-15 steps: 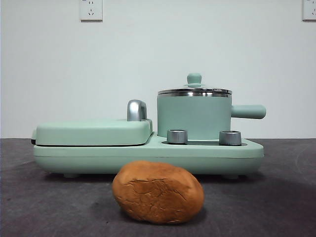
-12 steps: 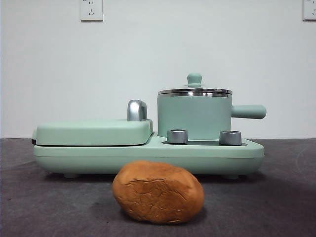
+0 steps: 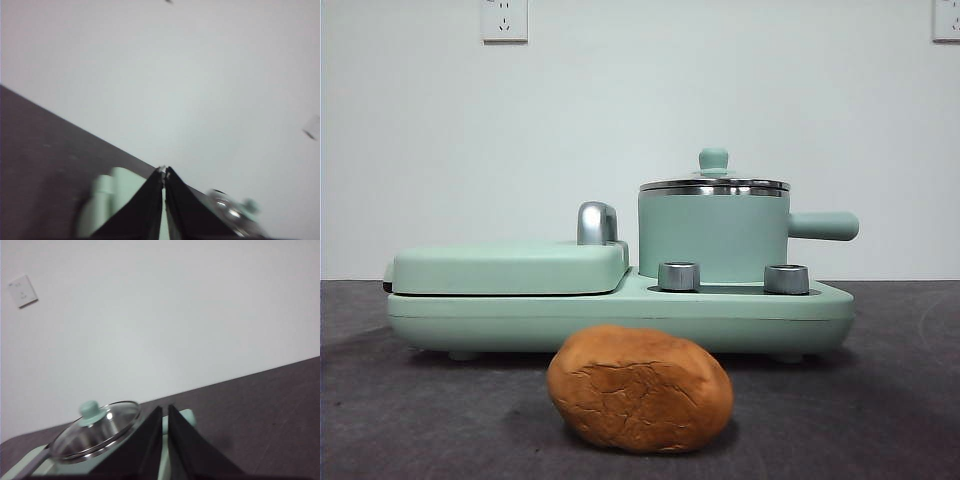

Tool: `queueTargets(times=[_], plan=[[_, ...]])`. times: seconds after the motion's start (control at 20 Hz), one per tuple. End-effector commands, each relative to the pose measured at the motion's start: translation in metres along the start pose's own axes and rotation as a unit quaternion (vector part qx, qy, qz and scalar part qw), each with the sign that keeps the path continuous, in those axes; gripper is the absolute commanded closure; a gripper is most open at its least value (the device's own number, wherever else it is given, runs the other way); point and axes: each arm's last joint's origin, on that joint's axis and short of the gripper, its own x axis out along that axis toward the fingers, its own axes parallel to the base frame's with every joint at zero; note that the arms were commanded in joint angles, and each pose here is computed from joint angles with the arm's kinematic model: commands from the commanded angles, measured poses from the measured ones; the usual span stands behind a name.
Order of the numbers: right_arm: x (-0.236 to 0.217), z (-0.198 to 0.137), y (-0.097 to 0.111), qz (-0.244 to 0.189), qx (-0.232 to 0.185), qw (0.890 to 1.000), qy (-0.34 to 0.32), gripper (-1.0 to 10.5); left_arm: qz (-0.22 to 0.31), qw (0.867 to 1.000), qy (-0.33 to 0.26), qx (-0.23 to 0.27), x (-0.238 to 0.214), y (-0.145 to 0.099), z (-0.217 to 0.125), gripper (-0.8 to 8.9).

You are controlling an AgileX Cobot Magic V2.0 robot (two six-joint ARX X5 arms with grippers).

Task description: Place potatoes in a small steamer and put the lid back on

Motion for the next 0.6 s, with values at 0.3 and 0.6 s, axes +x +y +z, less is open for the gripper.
queueTargets(times=[0.3, 0.6], plan=[[0.006, 0.036, 0.020, 0.056, -0.103, 0.989, 0.088, 9.3, -0.051, 0.985, 0.086, 0.139, 0.003, -0.038, 0.040, 8.05], [0.023, 0.041, 0.024, 0.113, -0.226, 0.953, 0.170, 9.3, -0.075, 0.952, 0.148, 0.259, 0.021, -0.050, 0.058, 8.06]])
